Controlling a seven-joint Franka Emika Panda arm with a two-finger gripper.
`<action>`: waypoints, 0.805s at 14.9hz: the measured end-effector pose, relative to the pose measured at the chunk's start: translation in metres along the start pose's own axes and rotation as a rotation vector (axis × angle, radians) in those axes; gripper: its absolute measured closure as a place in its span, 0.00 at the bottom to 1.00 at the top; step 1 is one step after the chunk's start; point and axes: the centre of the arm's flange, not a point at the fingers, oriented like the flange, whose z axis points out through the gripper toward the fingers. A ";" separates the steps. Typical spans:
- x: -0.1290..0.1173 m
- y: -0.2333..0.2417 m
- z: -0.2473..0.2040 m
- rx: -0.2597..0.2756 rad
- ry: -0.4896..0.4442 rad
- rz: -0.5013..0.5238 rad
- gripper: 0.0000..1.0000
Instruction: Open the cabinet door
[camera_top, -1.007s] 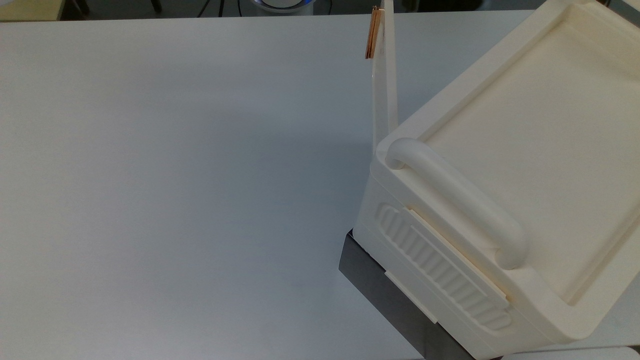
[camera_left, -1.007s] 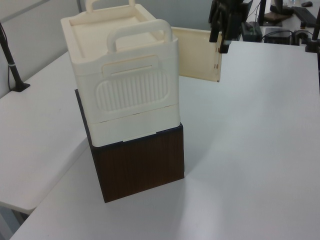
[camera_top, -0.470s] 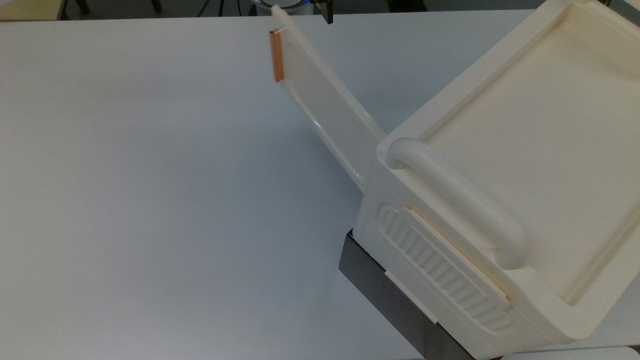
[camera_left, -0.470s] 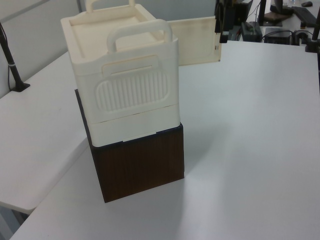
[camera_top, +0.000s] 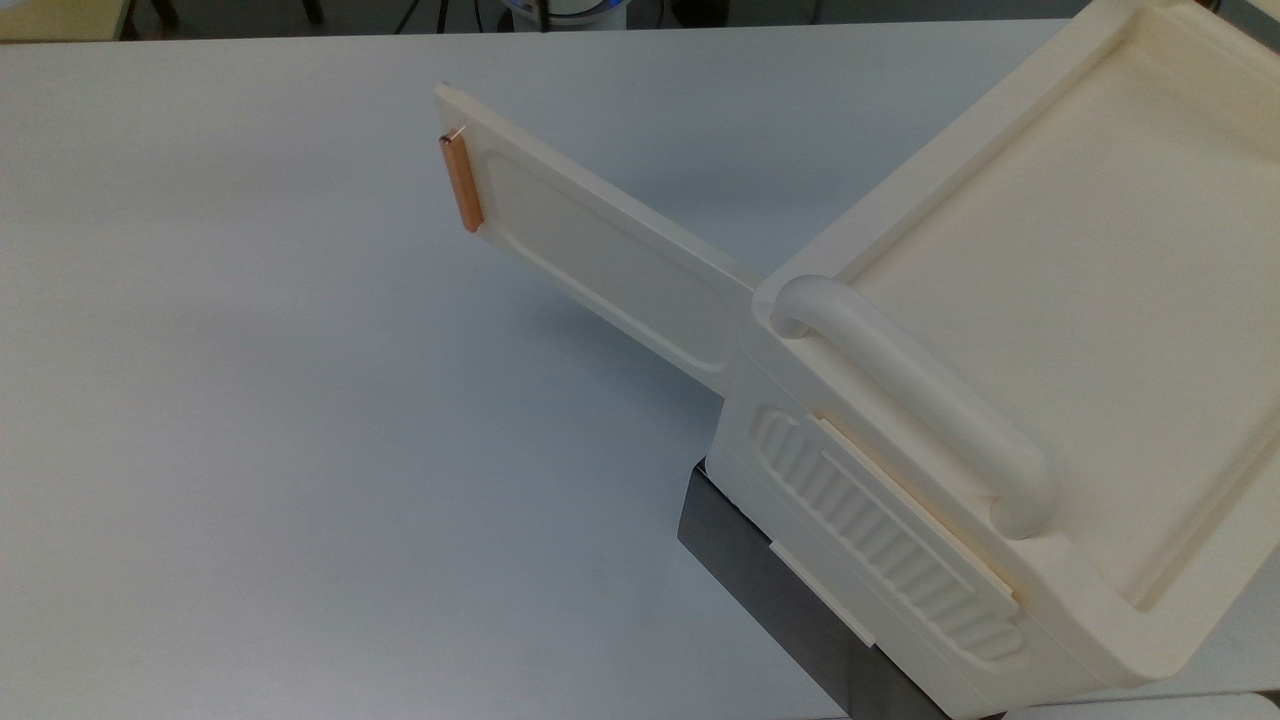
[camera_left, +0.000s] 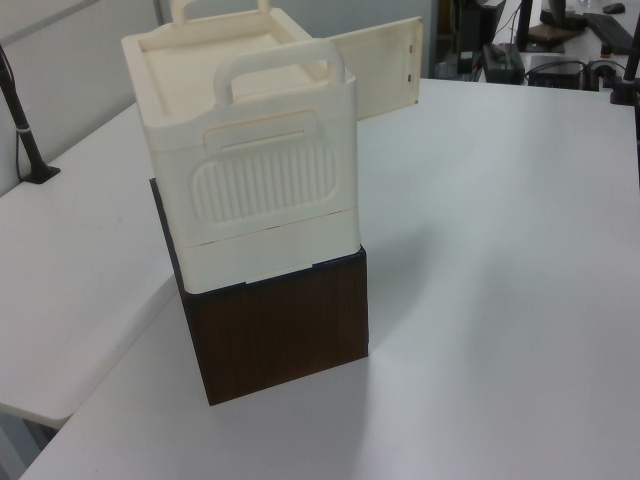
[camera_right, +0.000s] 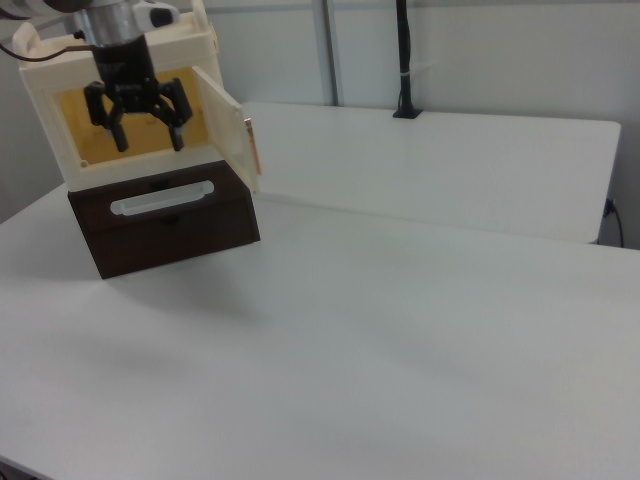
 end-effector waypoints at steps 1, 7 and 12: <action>-0.003 0.014 0.004 -0.005 -0.011 0.044 0.00; -0.010 0.052 0.034 -0.064 -0.057 0.190 0.00; -0.013 0.077 0.038 -0.071 -0.014 0.335 0.00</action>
